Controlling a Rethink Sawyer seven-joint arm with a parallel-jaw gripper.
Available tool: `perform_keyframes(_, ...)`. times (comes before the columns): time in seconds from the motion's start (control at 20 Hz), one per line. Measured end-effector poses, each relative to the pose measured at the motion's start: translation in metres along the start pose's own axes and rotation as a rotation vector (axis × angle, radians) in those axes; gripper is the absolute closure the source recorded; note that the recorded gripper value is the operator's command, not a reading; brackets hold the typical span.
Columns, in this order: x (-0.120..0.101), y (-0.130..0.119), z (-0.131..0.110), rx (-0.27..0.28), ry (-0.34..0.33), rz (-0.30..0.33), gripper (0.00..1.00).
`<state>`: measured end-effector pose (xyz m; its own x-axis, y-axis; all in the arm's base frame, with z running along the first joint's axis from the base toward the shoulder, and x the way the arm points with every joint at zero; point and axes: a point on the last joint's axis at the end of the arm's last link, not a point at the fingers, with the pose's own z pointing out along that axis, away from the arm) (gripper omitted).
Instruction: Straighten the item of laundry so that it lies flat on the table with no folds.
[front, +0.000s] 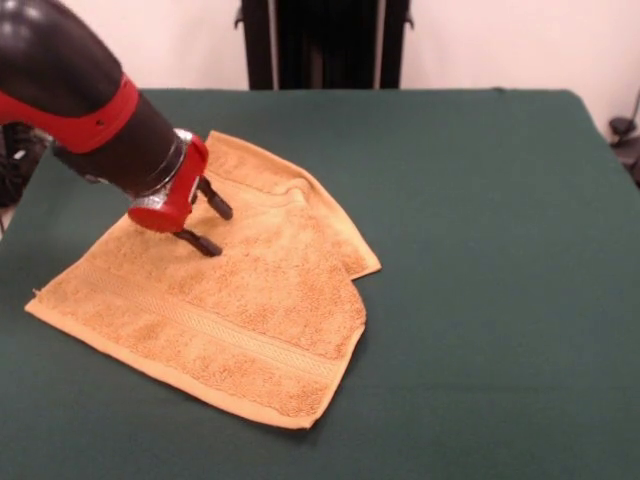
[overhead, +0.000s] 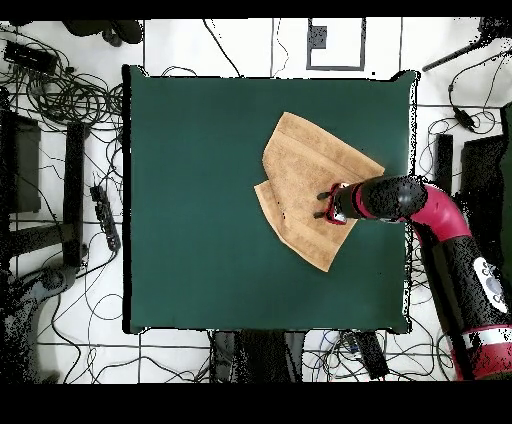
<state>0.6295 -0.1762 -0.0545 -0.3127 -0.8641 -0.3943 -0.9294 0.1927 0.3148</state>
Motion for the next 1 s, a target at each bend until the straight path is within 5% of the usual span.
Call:
perform_keyframes(0.5,0.022,-0.005,0.001,-0.005,-0.09,-0.61,0.0)
perform_keyframes(1.0,0.027,-0.003,0.0,0.017,-0.161,-0.865,0.0)
